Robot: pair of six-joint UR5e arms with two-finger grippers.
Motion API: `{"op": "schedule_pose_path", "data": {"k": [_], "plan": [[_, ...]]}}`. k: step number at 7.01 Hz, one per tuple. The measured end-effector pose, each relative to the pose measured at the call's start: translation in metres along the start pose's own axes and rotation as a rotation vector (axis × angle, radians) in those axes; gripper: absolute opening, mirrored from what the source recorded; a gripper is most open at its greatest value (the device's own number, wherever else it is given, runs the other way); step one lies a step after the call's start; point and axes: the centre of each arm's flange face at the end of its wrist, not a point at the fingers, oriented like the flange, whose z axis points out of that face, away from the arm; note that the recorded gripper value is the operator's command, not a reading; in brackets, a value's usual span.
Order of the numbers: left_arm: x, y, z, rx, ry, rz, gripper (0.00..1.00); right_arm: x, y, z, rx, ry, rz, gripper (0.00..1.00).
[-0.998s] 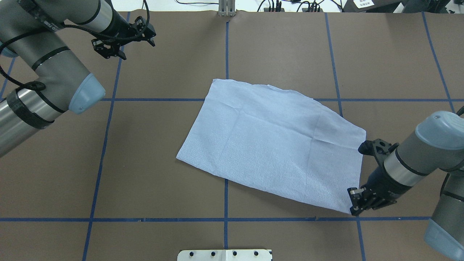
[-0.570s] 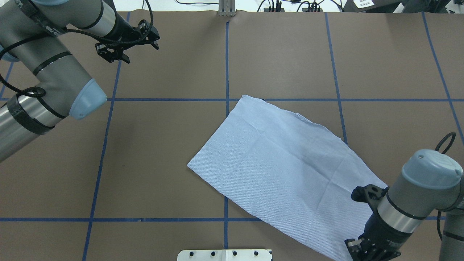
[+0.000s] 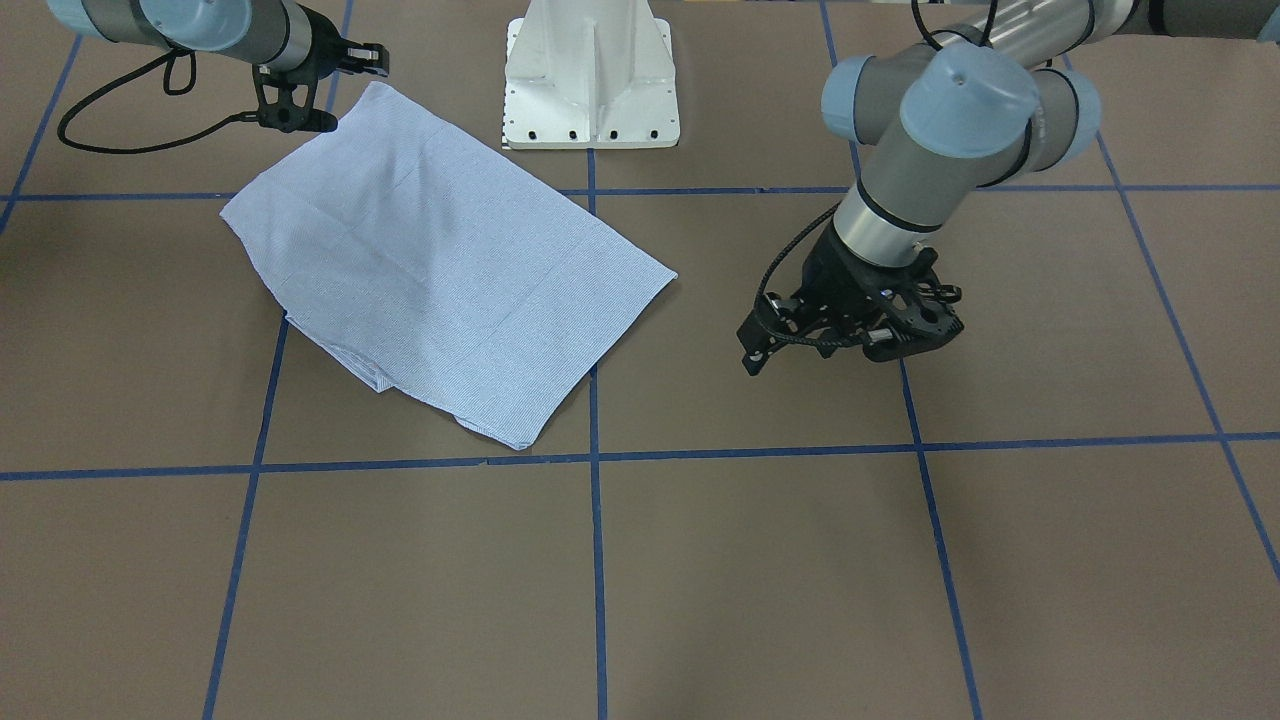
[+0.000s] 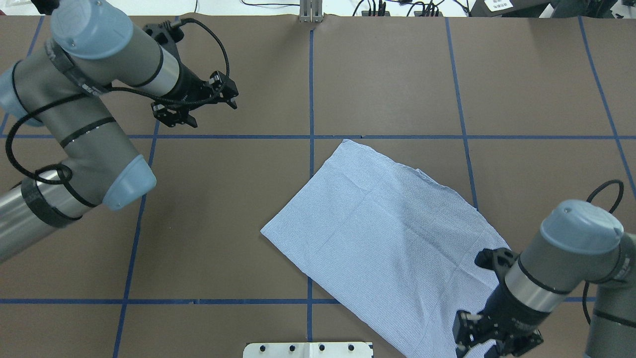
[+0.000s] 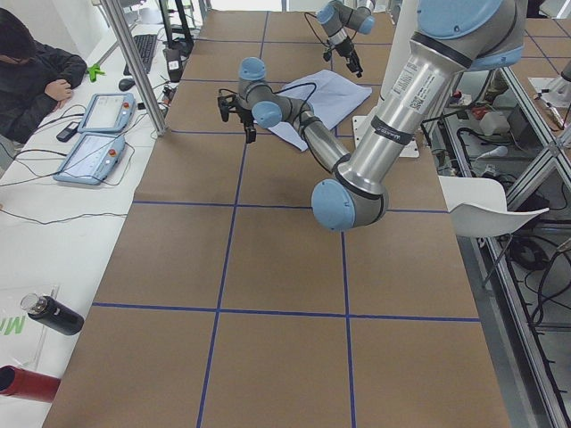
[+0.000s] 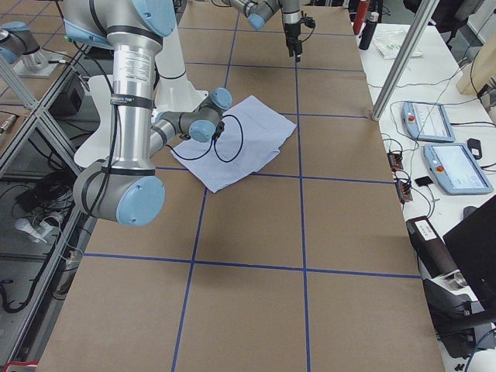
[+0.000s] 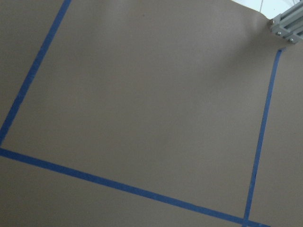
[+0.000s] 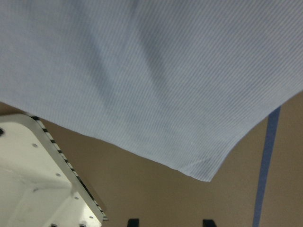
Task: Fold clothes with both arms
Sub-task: 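Move the left gripper to the shirt corner while the right moves to the far corner, then grasp the shirt corner with the left gripper and pull it away from the robot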
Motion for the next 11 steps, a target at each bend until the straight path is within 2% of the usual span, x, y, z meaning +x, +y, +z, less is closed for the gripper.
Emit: {"op": "schedule_pose_path", "data": {"k": [2, 3, 4, 5, 7, 9, 11], "plan": [[0.015, 0.097, 0.032, -0.109, 0.001, -0.076, 0.98, -0.041, -0.048, -0.084, 0.179, -0.153, 0.000, 1.00], [0.020, 0.141, 0.054, -0.132, -0.015, -0.109, 0.97, -0.054, -0.060, -0.124, 0.266, -0.210, -0.013, 1.00], [0.021, 0.164, 0.072, -0.133, -0.035, -0.127, 0.96, -0.064, -0.066, -0.149, 0.333, -0.242, -0.032, 1.00], [0.021, 0.169, 0.091, -0.113, -0.059, -0.139, 0.93, -0.073, -0.069, -0.163, 0.386, -0.260, -0.047, 1.00], [0.021, 0.166, 0.116, -0.075, -0.095, -0.150, 0.91, -0.088, -0.072, -0.173, 0.437, -0.276, -0.065, 1.00], [0.016, 0.178, 0.128, -0.080, -0.118, -0.143, 0.90, -0.091, -0.075, -0.175, 0.454, -0.277, -0.065, 1.00], [0.013, 0.199, 0.137, -0.092, -0.134, -0.128, 0.85, -0.091, -0.076, -0.175, 0.457, -0.277, -0.062, 1.00]]}}
